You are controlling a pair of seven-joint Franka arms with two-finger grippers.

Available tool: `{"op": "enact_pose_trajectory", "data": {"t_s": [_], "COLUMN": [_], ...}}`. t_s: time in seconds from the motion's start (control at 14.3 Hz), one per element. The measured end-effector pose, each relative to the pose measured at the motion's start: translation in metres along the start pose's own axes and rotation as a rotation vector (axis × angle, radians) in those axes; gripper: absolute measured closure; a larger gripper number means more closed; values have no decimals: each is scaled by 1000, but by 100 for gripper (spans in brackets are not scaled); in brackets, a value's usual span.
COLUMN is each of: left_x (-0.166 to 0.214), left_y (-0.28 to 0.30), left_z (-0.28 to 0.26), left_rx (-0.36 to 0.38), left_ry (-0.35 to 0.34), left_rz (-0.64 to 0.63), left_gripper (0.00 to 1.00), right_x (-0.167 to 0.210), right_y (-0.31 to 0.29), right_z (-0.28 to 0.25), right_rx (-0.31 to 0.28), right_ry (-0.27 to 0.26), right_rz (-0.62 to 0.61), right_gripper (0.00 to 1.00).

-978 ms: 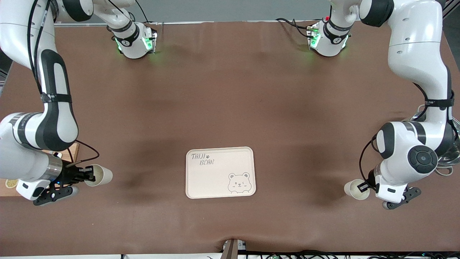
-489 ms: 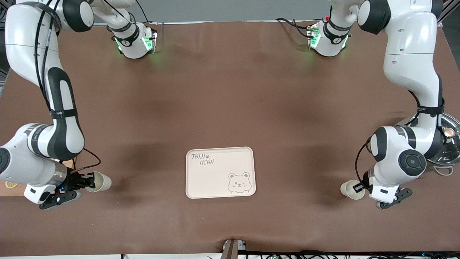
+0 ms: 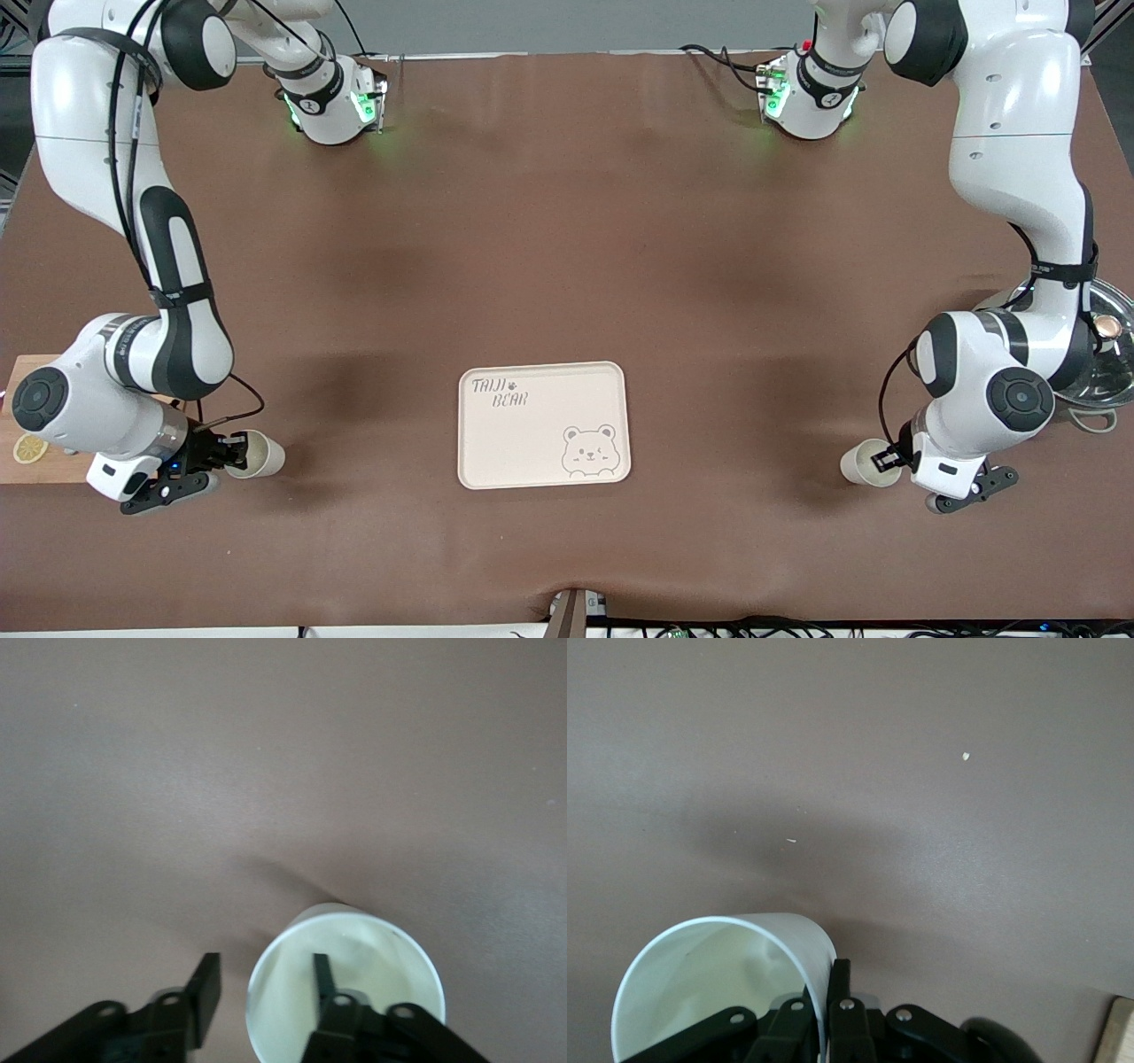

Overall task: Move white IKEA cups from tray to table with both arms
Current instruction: 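Set the cups down and open the left gripper while the right gripper opens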

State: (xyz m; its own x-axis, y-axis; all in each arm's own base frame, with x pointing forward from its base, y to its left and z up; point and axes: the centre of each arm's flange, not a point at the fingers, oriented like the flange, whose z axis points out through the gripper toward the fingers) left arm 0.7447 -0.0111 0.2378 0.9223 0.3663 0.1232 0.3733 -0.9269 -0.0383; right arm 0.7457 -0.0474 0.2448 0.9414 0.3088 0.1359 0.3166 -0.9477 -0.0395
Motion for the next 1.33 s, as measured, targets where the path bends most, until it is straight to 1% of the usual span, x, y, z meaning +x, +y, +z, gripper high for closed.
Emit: {"op": "enact_pose_trajectory", "data": {"t_s": [0.21, 0.28, 0.35, 0.56, 0.91, 0.98, 1.05, 1.19, 1.33], "left_x": [3, 5, 8, 11, 2, -3, -7, -16, -24], "left_y": [4, 5, 5, 7, 15, 17, 18, 15, 10], "left_z": [-17, -27, -40, -83, -153, -165, -176, -198, -218], "left_rx": [-15, -21, -29, -49, -71, -73, -72, -64, -51], "left_ry": [21, 34, 50, 83, 86, 81, 75, 59, 34], "left_rz": [3, 2, 1, 1, 19, 29, 52, 102, 139], "left_gripper": [14, 5, 0, 0, 0, 0, 0, 0, 0], "right_x": [-1, -2, -2, -3, -4, -4, -4, -3, -3], "right_y": [1, 1, 1, 2, 3, 3, 3, 3, 3], "right_z": [9, 11, 13, 19, 27, 27, 27, 27, 26], "right_rx": [-5, -6, -9, -13, -18, -18, -18, -20, -20], "right_ry": [5, 5, 9, 12, 17, 17, 17, 20, 21], "right_rz": [-2, -4, -5, -7, -6, -6, -6, -6, -7], "right_gripper": [96, 96, 96, 96, 96, 90, 81, 60, 41]}}
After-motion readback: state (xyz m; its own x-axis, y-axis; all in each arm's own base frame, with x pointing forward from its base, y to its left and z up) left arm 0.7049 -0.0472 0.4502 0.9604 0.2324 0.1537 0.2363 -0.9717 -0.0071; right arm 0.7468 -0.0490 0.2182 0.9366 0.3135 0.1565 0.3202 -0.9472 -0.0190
